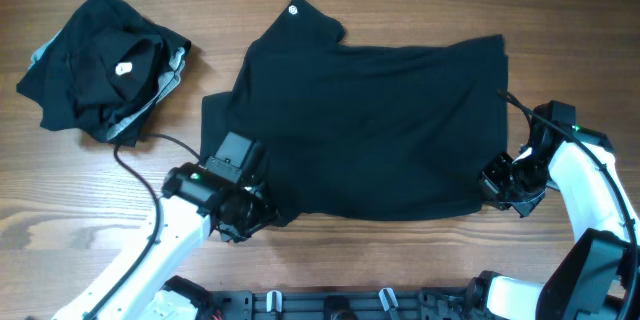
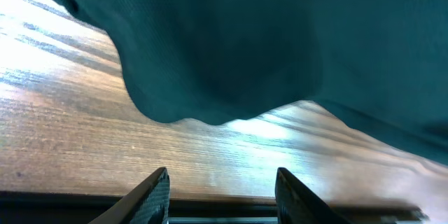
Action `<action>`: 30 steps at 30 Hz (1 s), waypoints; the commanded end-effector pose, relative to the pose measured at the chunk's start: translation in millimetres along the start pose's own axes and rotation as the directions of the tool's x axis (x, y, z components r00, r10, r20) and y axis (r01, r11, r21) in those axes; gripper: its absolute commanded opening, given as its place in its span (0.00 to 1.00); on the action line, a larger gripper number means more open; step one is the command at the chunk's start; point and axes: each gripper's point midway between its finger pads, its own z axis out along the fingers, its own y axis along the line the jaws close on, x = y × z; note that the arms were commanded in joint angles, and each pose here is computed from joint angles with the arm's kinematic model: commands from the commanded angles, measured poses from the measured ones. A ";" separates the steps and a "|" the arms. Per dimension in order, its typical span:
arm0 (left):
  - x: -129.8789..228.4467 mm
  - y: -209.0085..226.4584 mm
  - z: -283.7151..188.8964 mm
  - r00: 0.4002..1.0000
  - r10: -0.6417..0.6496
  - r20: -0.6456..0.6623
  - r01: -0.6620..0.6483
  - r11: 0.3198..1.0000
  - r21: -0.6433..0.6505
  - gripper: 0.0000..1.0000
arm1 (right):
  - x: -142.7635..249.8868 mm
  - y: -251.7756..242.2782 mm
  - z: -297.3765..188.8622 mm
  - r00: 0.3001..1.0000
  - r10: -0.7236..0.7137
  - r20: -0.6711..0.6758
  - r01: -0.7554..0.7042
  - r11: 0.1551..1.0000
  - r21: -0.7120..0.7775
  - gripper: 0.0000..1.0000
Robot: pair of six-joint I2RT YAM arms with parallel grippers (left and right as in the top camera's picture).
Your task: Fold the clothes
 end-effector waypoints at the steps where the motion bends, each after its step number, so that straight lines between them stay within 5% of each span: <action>1: 6.0 18.3 25.6 0.995 -0.081 -0.062 0.075 0.992 -0.099 0.50 | -5.6 8.4 -7.3 0.999 -0.033 0.028 0.034 0.999 -0.037 0.04; 8: -38.9 23.5 40.4 0.989 -0.061 0.135 0.083 0.983 -0.163 0.62 | -9.6 10.9 -7.5 0.995 -0.083 0.047 0.085 0.995 -0.044 0.04; 9: -48.8 20.3 39.5 0.982 -0.051 0.182 0.080 0.985 -0.154 0.58 | -10.9 11.7 -7.6 0.995 -0.083 0.053 0.086 0.995 -0.047 0.04; 10: -57.6 16.4 38.4 0.974 -0.044 0.223 0.077 0.987 -0.141 0.44 | -12.1 12.3 -7.7 0.995 -0.084 0.058 0.087 0.995 -0.049 0.04; 11: -60.2 12.1 38.3 0.972 -0.044 0.231 0.074 0.990 -0.123 0.17 | -12.6 12.7 -7.8 0.995 -0.085 0.060 0.088 0.995 -0.050 0.04; 13: -58.5 2.3 33.2 0.977 -0.043 0.210 0.064 0.993 -0.096 0.04 | -12.6 12.6 -7.8 0.994 -0.088 0.060 0.091 0.995 -0.049 0.04; 19: -69.7 -27.4 -31.2 0.966 0.069 0.250 -0.038 0.991 -0.127 0.05 | -12.6 12.6 -7.8 0.994 -0.088 0.060 0.091 0.995 -0.049 0.04; 30: -70.2 -28.5 -51.3 0.959 0.084 0.271 -0.045 0.988 -0.147 0.04 | -13.1 15.2 -8.0 0.994 -0.085 0.062 0.089 0.994 -0.063 0.04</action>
